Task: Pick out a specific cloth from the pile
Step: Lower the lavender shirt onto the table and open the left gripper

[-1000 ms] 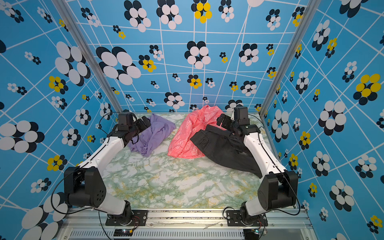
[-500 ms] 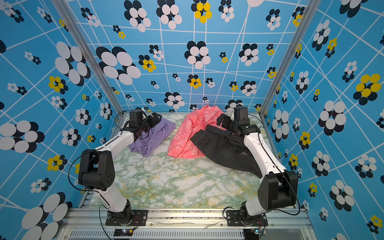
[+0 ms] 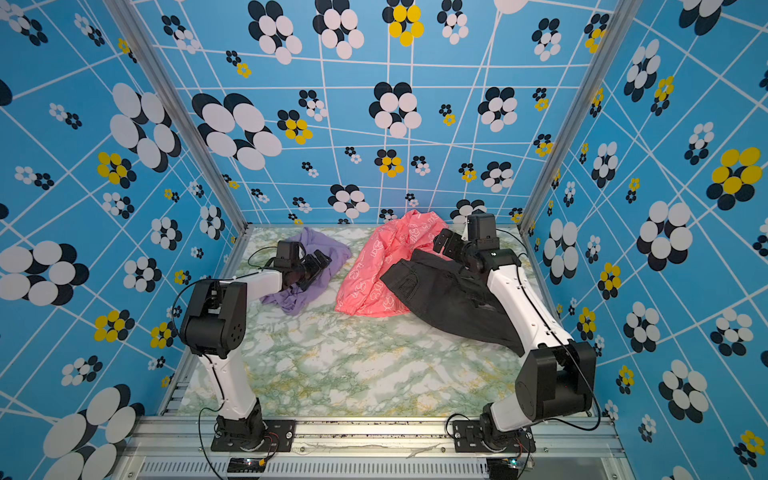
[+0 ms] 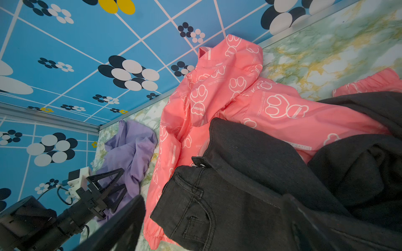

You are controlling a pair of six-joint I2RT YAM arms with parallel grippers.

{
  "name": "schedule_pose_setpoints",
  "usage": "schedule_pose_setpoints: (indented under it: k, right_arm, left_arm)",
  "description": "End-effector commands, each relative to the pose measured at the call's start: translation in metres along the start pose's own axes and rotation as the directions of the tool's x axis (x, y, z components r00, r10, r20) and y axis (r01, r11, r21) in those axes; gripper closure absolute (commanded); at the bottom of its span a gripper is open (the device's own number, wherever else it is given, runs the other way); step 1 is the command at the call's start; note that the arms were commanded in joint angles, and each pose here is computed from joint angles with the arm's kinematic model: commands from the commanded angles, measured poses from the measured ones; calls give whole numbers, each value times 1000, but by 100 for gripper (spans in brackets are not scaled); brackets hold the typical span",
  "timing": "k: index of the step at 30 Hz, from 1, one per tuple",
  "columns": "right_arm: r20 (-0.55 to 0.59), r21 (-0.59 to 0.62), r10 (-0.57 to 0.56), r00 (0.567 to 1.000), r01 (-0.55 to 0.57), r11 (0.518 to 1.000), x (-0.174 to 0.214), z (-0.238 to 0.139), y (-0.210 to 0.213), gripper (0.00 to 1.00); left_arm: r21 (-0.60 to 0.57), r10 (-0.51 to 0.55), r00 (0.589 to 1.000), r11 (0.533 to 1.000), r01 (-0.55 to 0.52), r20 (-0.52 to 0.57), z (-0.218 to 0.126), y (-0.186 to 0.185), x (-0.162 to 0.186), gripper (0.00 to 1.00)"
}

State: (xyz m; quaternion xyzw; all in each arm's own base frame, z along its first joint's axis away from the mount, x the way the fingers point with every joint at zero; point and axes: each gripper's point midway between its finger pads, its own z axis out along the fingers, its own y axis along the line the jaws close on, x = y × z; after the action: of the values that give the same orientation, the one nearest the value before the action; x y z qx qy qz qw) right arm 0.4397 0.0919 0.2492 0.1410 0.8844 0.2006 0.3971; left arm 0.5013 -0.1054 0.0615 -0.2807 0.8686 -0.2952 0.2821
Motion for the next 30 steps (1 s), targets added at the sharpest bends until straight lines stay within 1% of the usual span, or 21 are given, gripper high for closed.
schedule_pose_setpoints:
  k: [1,5,8,12,14,15,18,22,25,27,29,30]
  right_arm:
    - [-8,8,-4,1000,4,1000,3,-4,-4,1]
    - [-10,4,2,1000,-1,1000,3,-2,-3,1]
    - [-9,7,3,1000,-3,1000,3,-1,-4,1]
    - [2,22,-3,1000,3,1000,3,-4,-7,1]
    - [14,31,-16,1000,16,999,2,-7,-9,1]
    - [19,37,-22,1000,21,999,2,-8,-11,1]
    - [39,63,-51,998,49,997,1,-11,-16,1]
    - [67,112,-109,992,101,989,0,-16,-26,1]
    - [83,175,-162,983,146,974,3,-18,-41,1]
    - [83,226,-206,975,183,957,6,-18,-52,1]
    - [74,271,-244,967,216,938,10,-18,-63,1]
    - [67,293,-265,962,235,927,12,-17,-69,1]
  left_arm:
    - [-92,-58,995,994,50,-81,12,36,28,1]
    - [-112,-50,994,993,39,-93,14,43,32,1]
    - [-93,-11,998,996,6,-57,6,31,21,1]
    - [-55,109,993,993,-107,45,-22,-6,-11,1]
    - [-49,196,974,980,-191,117,-43,-25,-28,1]
    - [-51,234,960,972,-229,154,-54,-34,-36,1]
    - [-81,353,895,935,-344,272,-90,-56,-57,1]
    - [-146,475,779,877,-458,410,-136,-71,-72,1]
    - [-207,532,696,841,-500,482,-160,-65,-74,1]
    - [-248,563,653,821,-515,507,-169,-54,-70,1]
    - [-279,583,631,807,-520,511,-174,-40,-64,1]
    - [-294,587,627,806,-514,512,-175,-30,-60,1]
